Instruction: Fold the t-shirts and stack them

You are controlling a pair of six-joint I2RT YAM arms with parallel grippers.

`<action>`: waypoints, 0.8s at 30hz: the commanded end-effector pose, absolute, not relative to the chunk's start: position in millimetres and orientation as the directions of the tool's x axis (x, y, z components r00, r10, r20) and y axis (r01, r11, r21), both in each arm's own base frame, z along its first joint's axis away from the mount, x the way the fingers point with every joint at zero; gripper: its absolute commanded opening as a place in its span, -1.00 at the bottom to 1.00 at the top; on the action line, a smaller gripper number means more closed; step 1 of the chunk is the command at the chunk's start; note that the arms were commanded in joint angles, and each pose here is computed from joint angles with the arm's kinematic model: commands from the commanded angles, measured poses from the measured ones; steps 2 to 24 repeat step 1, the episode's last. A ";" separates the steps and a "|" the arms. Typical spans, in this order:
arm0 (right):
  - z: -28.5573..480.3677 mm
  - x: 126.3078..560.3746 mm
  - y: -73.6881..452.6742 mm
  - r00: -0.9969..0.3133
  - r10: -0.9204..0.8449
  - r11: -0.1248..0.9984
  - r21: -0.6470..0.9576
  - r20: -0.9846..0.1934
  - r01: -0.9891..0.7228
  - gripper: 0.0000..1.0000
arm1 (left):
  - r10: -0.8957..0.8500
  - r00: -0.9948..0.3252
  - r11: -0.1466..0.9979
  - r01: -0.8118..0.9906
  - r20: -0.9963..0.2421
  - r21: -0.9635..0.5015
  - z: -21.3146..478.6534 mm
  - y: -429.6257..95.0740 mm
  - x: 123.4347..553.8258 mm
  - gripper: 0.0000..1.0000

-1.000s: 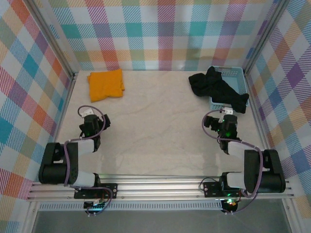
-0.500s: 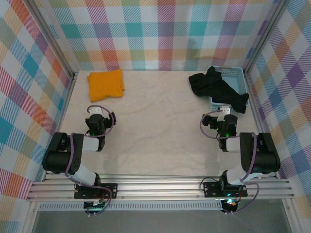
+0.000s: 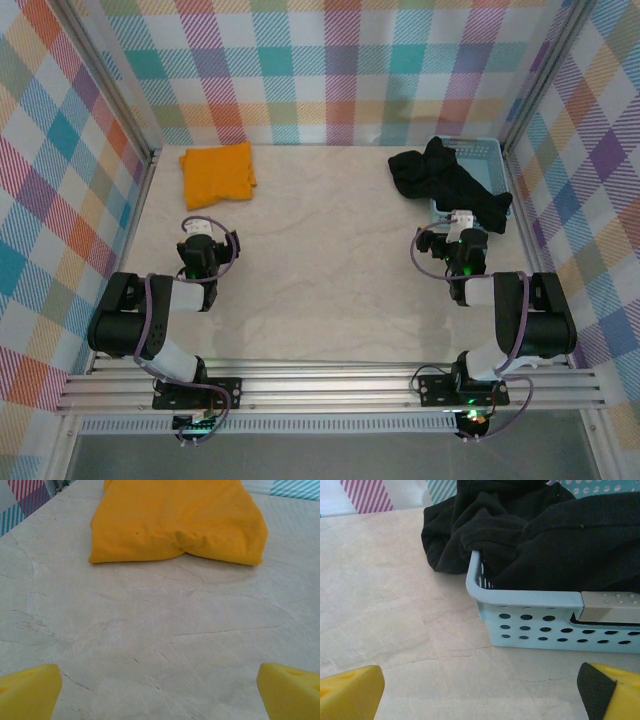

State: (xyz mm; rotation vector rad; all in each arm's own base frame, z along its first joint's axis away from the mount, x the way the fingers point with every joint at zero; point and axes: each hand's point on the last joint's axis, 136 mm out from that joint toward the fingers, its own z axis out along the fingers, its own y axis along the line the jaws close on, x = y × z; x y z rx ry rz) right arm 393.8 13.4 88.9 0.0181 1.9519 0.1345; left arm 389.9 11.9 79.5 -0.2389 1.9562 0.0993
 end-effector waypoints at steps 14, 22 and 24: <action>91.8 396.4 17.0 -0.368 0.056 0.994 0.086 -0.928 -0.068 0.99 | -0.104 -0.366 0.977 -0.213 -0.925 -0.026 82.2 11.1 392.4 1.00; 91.8 396.4 17.0 -0.368 0.056 0.994 0.086 -0.928 -0.068 0.99 | -0.104 -0.366 0.977 -0.213 -0.925 -0.026 82.2 11.1 392.4 1.00; 91.8 396.4 17.0 -0.368 0.056 0.994 0.086 -0.928 -0.068 0.99 | -0.104 -0.366 0.977 -0.213 -0.925 -0.026 82.2 11.1 392.4 1.00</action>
